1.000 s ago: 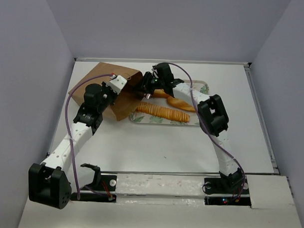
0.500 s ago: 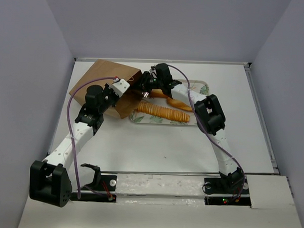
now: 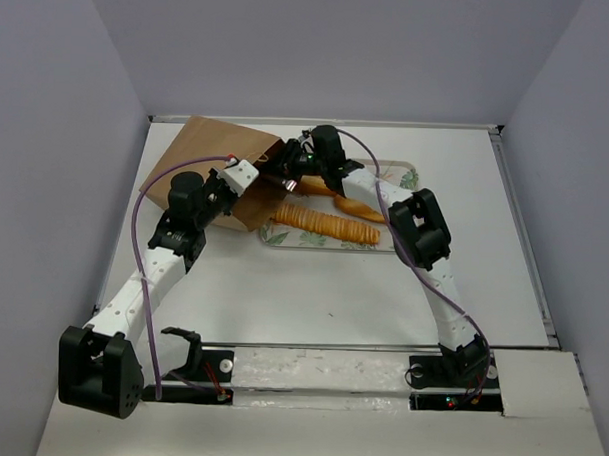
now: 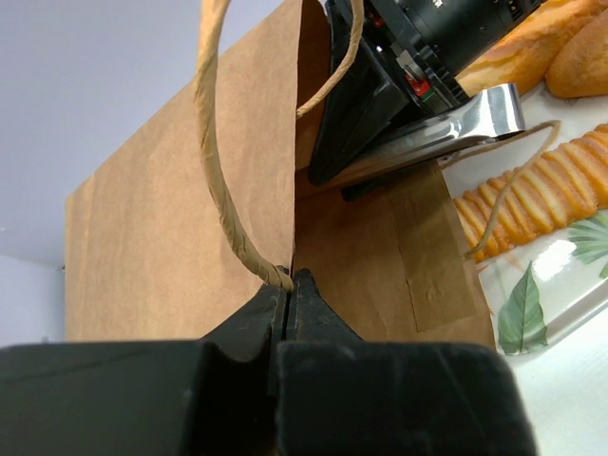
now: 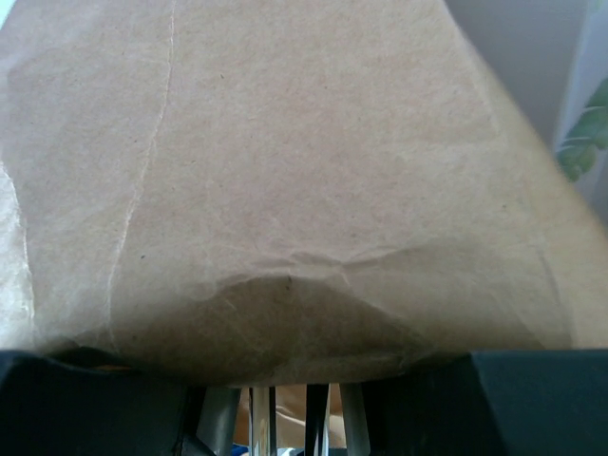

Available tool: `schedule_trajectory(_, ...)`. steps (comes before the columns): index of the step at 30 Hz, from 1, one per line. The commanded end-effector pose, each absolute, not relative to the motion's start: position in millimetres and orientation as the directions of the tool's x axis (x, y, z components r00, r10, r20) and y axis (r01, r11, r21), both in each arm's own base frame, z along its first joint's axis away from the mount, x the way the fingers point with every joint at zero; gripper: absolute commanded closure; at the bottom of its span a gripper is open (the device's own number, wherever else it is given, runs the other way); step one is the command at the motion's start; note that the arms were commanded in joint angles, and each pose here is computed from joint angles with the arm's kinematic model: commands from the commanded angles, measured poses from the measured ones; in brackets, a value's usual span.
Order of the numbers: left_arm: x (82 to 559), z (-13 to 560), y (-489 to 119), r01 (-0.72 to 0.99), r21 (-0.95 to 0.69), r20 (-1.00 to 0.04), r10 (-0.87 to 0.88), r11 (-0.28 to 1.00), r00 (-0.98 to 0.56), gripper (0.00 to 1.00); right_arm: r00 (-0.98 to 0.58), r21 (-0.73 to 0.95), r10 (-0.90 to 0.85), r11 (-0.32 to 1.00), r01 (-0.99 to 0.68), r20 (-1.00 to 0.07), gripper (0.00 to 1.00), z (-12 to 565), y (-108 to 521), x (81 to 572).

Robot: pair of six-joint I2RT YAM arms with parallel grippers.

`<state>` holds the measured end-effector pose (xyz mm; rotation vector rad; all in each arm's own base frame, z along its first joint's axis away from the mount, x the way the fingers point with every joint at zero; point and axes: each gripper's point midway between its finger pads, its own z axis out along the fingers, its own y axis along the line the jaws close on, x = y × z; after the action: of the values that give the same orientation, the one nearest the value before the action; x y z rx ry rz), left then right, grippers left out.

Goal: Take the fake bread out of the paper bag

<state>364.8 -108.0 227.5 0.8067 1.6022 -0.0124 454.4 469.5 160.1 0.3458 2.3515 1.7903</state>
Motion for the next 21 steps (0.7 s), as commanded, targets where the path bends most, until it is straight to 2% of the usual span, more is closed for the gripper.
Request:
schedule_trajectory(1, 359, 271, -135, 0.544, 0.443, -0.893, 0.402, 0.712, 0.201, 1.00, -0.972, 0.990, 0.234, 0.137, 0.017, -0.016, 0.56, 202, 484, 449)
schedule_trajectory(3, 365, 275, -127, 0.508, 0.433, -0.899, 0.395, 0.744, 0.188, 1.00, -0.969, 0.990, 0.245, 0.138, -0.008, -0.042, 0.56, 214, 479, 444)
schedule_trajectory(8, 375, 274, -112, 0.477, 0.435, -0.898, 0.408, 0.764, 0.165, 1.00, -0.971, 0.985, 0.239, 0.173, 0.010, -0.032, 0.56, 198, 471, 432)
schedule_trajectory(13, 368, 271, -115, 0.531, 0.461, -0.883, 0.427, 0.711, 0.195, 1.00, -0.967, 0.977, 0.247, 0.213, -0.007, -0.061, 0.56, 186, 463, 425)
schedule_trajectory(15, 366, 274, -115, 0.546, 0.426, -0.901, 0.391, 0.722, 0.187, 1.00, -0.966, 0.975, 0.248, 0.220, -0.014, -0.070, 0.56, 185, 460, 422)
schedule_trajectory(18, 365, 272, -114, 0.578, 0.334, -0.939, 0.313, 0.745, 0.139, 1.00, -0.963, 0.980, 0.255, 0.194, -0.041, -0.091, 0.55, 196, 461, 415)
schedule_trajectory(21, 365, 267, -111, 0.571, 0.333, -0.939, 0.319, 0.750, 0.129, 1.00, -0.960, 0.992, 0.273, 0.123, -0.021, -0.054, 0.55, 204, 458, 410)
